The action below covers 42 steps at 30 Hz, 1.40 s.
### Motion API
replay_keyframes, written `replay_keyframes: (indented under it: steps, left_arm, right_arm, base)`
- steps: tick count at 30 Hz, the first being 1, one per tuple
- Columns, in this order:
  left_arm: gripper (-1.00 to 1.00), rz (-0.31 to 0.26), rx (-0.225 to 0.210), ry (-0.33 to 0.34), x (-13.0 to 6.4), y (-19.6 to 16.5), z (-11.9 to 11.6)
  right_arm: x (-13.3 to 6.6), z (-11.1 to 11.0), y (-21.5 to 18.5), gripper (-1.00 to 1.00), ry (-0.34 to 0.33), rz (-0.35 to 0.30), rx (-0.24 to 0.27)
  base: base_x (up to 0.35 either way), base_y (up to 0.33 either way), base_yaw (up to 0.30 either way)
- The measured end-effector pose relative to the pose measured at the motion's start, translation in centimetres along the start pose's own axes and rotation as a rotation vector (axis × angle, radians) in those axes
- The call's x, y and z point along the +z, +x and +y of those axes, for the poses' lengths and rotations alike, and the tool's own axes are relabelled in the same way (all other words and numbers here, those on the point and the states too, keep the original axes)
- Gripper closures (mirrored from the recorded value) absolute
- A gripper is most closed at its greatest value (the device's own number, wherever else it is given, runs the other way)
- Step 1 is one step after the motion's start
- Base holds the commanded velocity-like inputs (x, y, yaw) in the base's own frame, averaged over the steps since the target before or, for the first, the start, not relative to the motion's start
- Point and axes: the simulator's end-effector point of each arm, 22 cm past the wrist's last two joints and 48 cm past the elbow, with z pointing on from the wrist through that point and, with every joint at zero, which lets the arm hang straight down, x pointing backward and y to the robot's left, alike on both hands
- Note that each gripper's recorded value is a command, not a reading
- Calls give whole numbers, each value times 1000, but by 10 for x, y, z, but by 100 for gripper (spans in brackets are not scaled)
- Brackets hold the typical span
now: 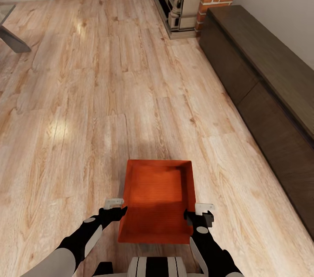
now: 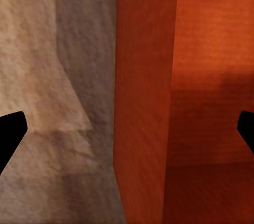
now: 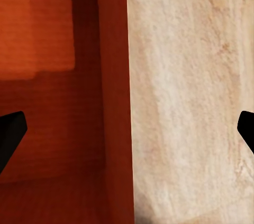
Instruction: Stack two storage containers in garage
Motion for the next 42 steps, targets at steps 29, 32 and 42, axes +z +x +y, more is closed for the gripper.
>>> replay_keyframes:
  steps: [29, 32, 42]
  left_arm:
    - [-100, 2, 3, 1, 26, 14, 5]
    - [-100, 1, 3, 1, 26, 13, 5]
    - [-100, 0, 4, 1, 26, 12, 6]
  right_arm:
    - [25, 6, 14, -100, -1, 0, 0]
    - [25, 5, 14, -100, -1, 1, 1]
    - [34, -16, 17, -100, -16, 8, -22]
  base:
    - [0, 0, 0]
    - [0, 0, 0]
    - [0, 0, 0]
